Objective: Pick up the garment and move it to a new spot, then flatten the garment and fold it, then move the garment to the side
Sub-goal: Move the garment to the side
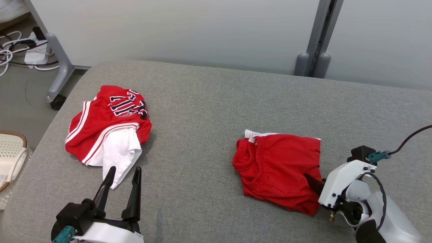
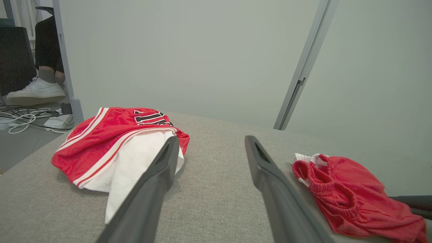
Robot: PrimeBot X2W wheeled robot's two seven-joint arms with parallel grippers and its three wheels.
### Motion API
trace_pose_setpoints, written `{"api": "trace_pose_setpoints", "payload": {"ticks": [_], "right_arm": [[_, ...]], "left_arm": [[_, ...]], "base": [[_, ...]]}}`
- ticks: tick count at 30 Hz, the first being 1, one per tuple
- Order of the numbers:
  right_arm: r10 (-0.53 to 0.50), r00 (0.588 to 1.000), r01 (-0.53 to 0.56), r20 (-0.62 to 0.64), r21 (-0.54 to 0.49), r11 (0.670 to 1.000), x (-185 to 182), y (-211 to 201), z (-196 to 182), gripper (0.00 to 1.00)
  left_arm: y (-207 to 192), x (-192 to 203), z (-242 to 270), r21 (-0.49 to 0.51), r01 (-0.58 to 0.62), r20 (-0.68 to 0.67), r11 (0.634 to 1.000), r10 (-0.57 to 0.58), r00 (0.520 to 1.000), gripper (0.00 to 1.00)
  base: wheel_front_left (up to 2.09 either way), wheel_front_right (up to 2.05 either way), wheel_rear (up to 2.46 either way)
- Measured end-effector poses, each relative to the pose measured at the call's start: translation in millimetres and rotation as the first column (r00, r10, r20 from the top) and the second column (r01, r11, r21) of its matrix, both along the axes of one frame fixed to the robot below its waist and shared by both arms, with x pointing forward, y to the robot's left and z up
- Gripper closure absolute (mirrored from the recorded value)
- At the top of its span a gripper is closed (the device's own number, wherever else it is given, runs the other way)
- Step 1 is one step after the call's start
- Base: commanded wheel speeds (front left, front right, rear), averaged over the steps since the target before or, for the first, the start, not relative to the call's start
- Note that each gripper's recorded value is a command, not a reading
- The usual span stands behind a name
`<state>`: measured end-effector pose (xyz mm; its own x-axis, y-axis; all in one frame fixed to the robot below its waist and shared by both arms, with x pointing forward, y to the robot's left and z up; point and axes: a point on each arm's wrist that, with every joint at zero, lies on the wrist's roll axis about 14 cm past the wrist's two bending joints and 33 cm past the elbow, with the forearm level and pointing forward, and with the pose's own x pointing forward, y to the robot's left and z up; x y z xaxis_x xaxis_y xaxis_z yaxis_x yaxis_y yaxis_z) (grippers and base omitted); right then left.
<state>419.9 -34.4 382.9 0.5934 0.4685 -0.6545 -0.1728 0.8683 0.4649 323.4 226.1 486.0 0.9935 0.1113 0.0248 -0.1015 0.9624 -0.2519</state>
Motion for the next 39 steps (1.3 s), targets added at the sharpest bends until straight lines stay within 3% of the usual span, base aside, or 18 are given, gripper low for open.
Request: {"api": "trace_pose_setpoints", "payload": {"ticks": [1, 2, 3, 14, 23, 30, 39], "right_arm": [[0.006, 1.000, -0.006, -0.007, 0.005, 1.000, -0.8, 2.3, -0.7, 0.21], [0.010, 1.000, -0.010, -0.012, 0.006, 1.000, -1.6, 4.1, -1.5, 0.69], [0.011, 1.000, -0.011, -0.015, 0.011, 1.000, -1.9, 5.5, -1.6, 1.00], [-0.075, 0.989, 0.067, 0.126, 0.071, 0.995, 15.7, 1.0, 22.9, 1.00], [-0.214, 0.956, 0.206, 0.200, 0.062, 0.977, 16.8, -58.6, 33.0, 1.00], [-0.348, 0.910, 0.343, 0.225, 0.064, 0.937, -1.3, -116.0, 36.2, 1.00], [-0.494, 0.834, 0.493, 0.246, 0.068, 0.867, -32.2, -177.3, 39.1, 1.00]], "left_arm": [[0.6, -0.2, 0.2, 0.000, -0.002, 0.000, 1.000, 0.002, 1.000, 0.00], [1.0, -0.4, 0.1, 0.001, -0.003, 0.000, 1.000, 0.003, 1.000, 0.00], [1.4, -0.5, 0.1, 0.002, -0.004, 0.000, 1.000, 0.004, 1.000, 0.00], [-11.3, 9.6, 5.1, 0.004, 0.043, 0.017, 0.999, -0.043, 0.999, 0.00], [-64.7, 33.9, 14.5, 0.008, 0.217, 0.050, 0.976, -0.217, 0.975, 0.00], [-122.6, 52.7, 19.5, 0.015, 0.393, 0.068, 0.919, -0.393, 0.917, 0.00], [-199.3, 66.1, 22.3, 0.016, 0.597, 0.085, 0.802, -0.596, 0.798, 0.00]], "base": [[0.00, 0.00, 0.00], [0.00, 0.00, 0.00], [0.00, 0.00, 0.00], [0.00, 0.00, 0.00], [0.00, 0.00, 0.00], [0.00, 0.00, 0.00], [0.00, 0.00, 0.00]]}}
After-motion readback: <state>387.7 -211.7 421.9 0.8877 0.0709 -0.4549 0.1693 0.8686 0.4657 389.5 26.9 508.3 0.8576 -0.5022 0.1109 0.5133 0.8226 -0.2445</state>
